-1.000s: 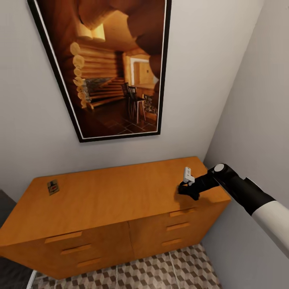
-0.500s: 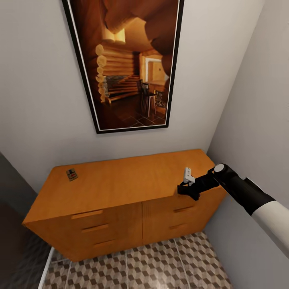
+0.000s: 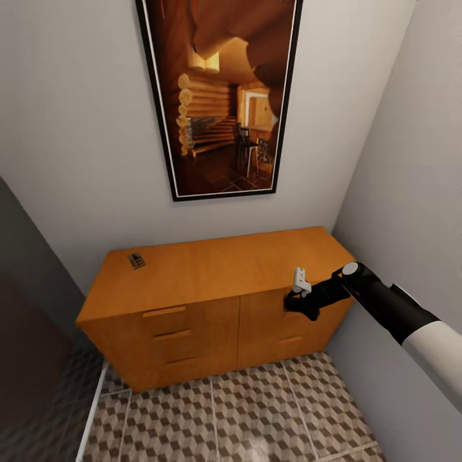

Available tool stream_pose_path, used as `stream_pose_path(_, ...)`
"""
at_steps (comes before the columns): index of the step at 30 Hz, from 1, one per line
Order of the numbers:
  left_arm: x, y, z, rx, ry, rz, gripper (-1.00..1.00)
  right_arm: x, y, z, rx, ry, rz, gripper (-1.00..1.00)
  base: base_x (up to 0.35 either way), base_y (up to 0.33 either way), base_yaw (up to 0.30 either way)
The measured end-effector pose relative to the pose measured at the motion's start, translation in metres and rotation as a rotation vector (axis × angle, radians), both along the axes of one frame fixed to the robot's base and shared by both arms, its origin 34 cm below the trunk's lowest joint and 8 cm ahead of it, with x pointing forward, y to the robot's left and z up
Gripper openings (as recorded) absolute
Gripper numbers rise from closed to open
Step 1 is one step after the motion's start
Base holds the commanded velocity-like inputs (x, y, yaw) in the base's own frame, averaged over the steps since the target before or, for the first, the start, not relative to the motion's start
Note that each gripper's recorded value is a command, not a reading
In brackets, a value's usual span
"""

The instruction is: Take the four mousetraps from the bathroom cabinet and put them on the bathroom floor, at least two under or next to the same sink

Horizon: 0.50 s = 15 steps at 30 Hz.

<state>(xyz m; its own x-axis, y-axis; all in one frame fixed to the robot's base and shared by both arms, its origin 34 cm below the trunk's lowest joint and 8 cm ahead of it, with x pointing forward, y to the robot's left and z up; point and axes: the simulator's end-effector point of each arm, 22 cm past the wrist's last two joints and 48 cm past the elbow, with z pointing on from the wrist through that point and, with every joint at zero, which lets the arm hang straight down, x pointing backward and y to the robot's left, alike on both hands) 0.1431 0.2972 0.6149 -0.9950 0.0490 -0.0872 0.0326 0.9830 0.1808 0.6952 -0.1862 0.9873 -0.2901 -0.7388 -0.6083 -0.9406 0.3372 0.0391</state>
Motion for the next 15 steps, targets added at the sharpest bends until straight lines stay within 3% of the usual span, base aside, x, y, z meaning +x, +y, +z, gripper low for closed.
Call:
stream_pose_path(9,0.000,0.000,0.000,0.000,0.000,0.000,1.00,-0.001,-0.004,-0.005,-0.004,0.014,-0.011,-1.00,-0.304,0.140,0.000)
stream_pose_path(15,0.000,0.000,0.000,0.000,0.000,0.000,1.00,0.007,-0.011,-0.011,-0.015,-0.012,-0.033,-1.00,-0.113,0.047,0.000)
